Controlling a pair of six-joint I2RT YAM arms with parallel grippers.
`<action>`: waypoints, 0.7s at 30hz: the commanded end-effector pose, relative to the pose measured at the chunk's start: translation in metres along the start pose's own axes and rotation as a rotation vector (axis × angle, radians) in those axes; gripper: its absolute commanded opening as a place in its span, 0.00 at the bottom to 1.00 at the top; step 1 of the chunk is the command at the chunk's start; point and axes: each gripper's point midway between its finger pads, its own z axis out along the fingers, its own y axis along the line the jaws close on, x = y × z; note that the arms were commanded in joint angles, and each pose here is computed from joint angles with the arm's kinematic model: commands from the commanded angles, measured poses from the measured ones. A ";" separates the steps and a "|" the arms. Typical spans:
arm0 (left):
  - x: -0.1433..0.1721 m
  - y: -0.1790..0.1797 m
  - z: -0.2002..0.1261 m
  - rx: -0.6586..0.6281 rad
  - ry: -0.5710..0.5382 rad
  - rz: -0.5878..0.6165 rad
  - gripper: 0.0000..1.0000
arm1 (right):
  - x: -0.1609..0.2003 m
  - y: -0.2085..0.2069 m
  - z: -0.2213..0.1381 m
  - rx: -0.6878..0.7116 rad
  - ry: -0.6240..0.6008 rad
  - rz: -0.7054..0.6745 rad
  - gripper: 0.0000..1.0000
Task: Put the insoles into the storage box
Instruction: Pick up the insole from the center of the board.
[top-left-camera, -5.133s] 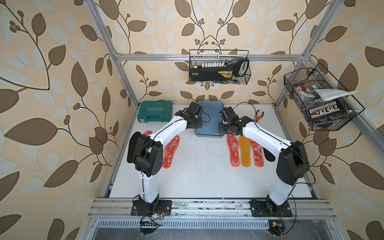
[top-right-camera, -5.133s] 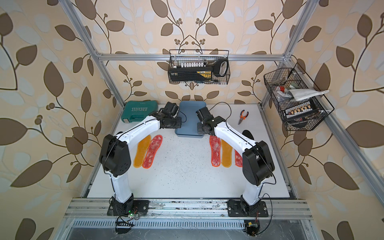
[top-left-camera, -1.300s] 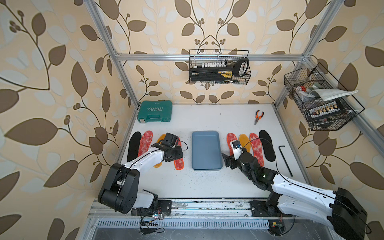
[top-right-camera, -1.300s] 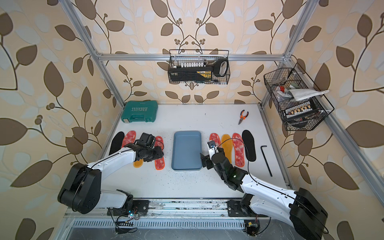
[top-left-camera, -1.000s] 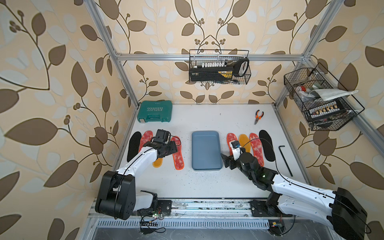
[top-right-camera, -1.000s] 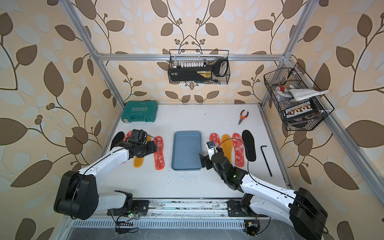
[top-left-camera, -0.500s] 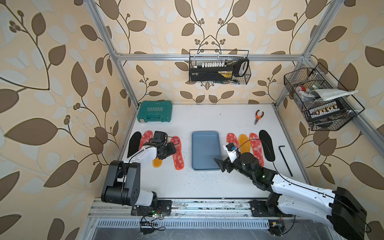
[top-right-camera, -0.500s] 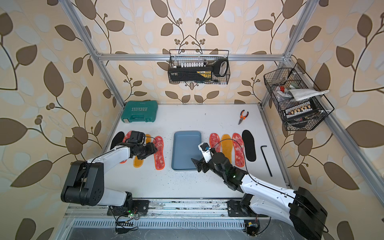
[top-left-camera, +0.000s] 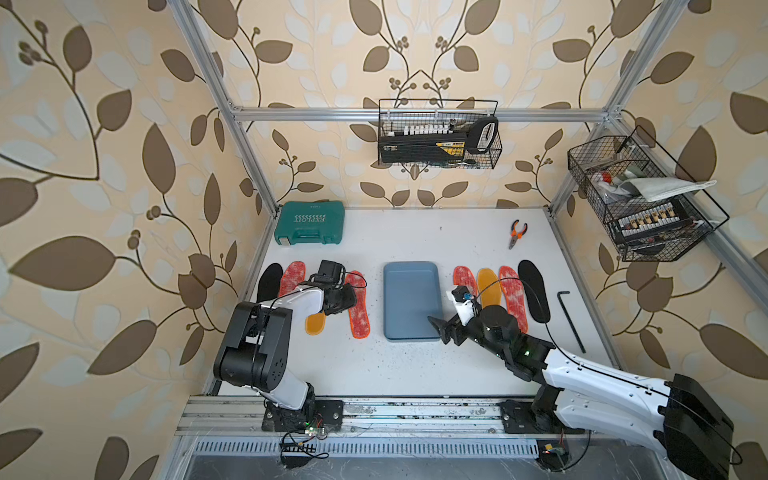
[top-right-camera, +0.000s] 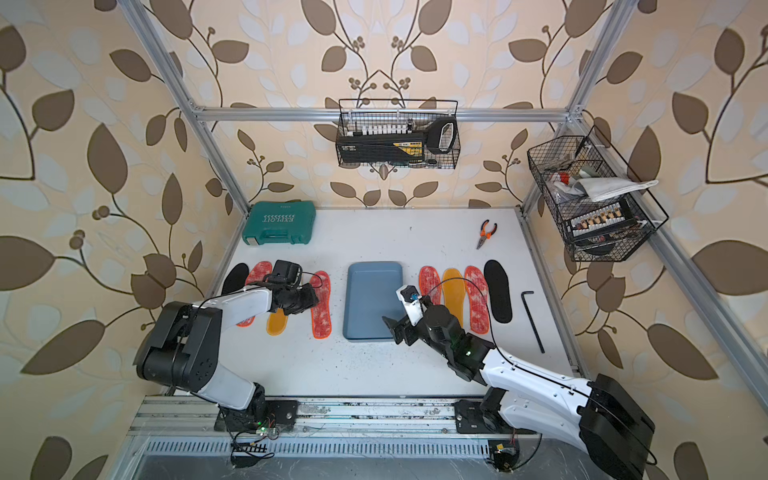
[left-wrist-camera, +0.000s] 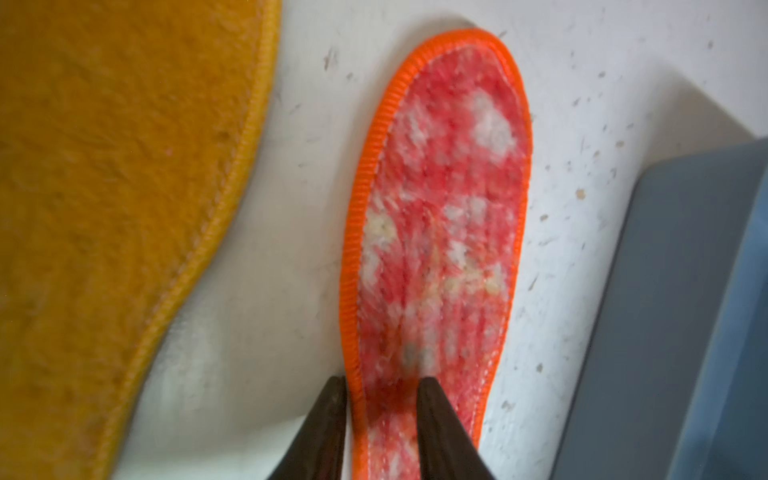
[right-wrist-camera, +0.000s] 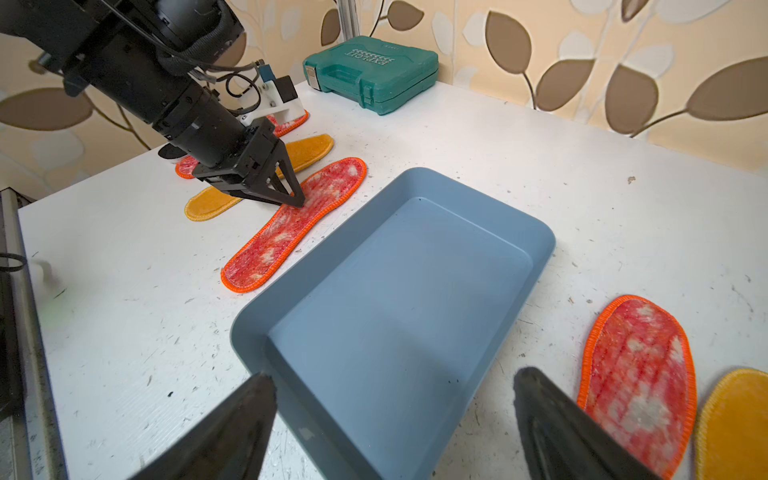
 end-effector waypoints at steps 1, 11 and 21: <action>0.012 0.014 0.006 -0.098 0.046 0.014 0.13 | -0.005 -0.003 -0.003 0.018 -0.019 -0.002 0.92; 0.009 0.001 -0.006 -0.043 0.029 0.019 0.00 | -0.006 -0.006 -0.004 0.037 -0.020 -0.002 0.92; -0.004 -0.021 -0.061 0.060 -0.082 0.070 0.00 | -0.008 -0.026 -0.012 0.148 -0.047 0.023 0.92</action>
